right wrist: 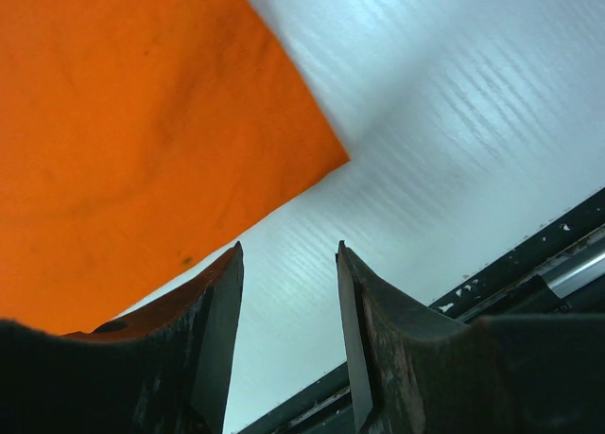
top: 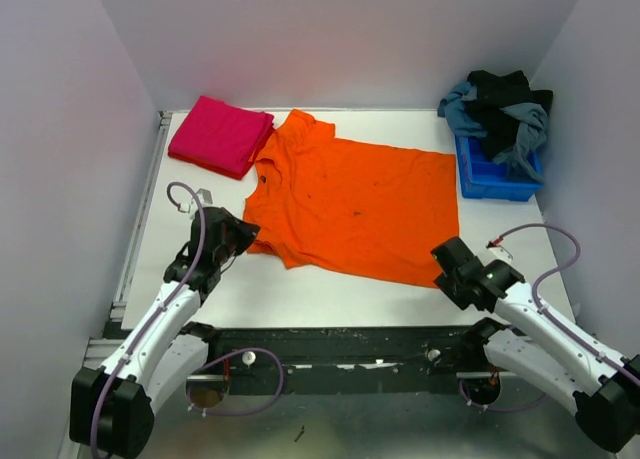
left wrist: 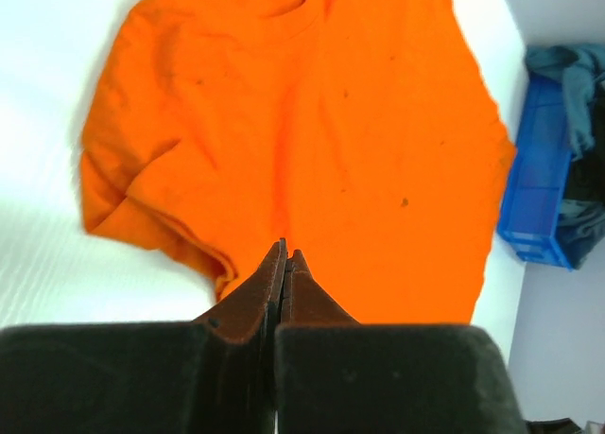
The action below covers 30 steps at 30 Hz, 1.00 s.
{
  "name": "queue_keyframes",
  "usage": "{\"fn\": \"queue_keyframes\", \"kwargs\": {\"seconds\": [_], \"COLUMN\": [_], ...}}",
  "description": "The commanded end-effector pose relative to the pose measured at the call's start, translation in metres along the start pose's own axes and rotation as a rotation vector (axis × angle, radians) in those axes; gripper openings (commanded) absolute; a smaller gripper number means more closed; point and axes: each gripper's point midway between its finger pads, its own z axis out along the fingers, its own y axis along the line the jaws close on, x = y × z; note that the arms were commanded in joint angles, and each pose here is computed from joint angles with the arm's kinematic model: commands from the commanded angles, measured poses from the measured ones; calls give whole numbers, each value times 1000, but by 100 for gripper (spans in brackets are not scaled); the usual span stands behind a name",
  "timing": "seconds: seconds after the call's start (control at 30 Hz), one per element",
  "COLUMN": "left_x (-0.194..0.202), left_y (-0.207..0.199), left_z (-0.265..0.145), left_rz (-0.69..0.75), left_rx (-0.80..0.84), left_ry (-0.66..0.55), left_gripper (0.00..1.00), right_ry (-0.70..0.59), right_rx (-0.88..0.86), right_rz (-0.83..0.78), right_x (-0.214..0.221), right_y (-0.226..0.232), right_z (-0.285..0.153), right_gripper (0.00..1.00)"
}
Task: Fold and stack the t-shirts
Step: Flatten out the tshirt
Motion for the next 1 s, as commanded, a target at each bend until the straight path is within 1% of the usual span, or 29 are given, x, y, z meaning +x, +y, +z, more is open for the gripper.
{"fn": "queue_keyframes", "kwargs": {"seconds": [0.0, 0.03, 0.07, 0.1, 0.13, 0.17, 0.2, 0.23, 0.3, 0.4, 0.53, 0.6, 0.7, 0.8, 0.87, 0.9, 0.97], "left_x": [20, 22, 22, 23, 21, 21, 20, 20, 19, 19, 27, 30, 31, 30, 31, 32, 34], "left_y": [14, 16, 17, 22, 23, 23, 22, 23, 25, 40, 58, 60, 64, 64, 62, 62, 60], "left_z": [2, 4, 6, 9, 11, 14, 17, 20, 27, 36, 45, 47, 46, 47, 49, 50, 52], "left_rz": [-8, -3, 6, 13, 20, 23, 22, 16, -3, -65, -187, -223, -241, -246, -250, -254, -270], "left_rx": [6, 2, -6, -33, -47, -57, -61, -69, -84, -137, -159, -151, -155, -149, -142, -138, -126], "left_ry": [62, 65, 69, 73, 74, 81, 82, 84, 90, 98, 120, 123, 109, 101, 111, 115, 123], "left_gripper": [0, 0, 10, 23, 40, 47, 57, 60, 60, 59, 52, 52, 53, 56, 57, 56, 49], "right_ry": [19, 23, 21, 19, 14, 16, 23, 31, 39, 23, 2, -4, -1, 2, 10, 10, 10], "right_rx": [70, 86, 95, 100, 105, 107, 100, 101, 106, 91, 57, 47, 42, 43, 44, 42, 35], "right_rz": [50, 45, 41, 33, 33, 33, 29, 36, 50, 67, 88, 93, 97, 94, 90, 90, 92], "right_x": [2, 2, 0, -2, -4, -5, -4, -4, -4, -8, -13, -14, -13, -12, -10, -10, -11], "right_y": [-13, -14, -14, -13, -12, -11, -9, -10, -12, -12, -11, -10, -11, -11, -11, -10, -9], "right_z": [8, 9, 10, 10, 10, 11, 12, 13, 15, 15, 11, 11, 11, 12, 13, 13, 13], "right_gripper": [53, 53, 53, 53, 53, 53, 53, 53, 53, 53, 53, 53, 53, 53, 53, 53, 53]}}
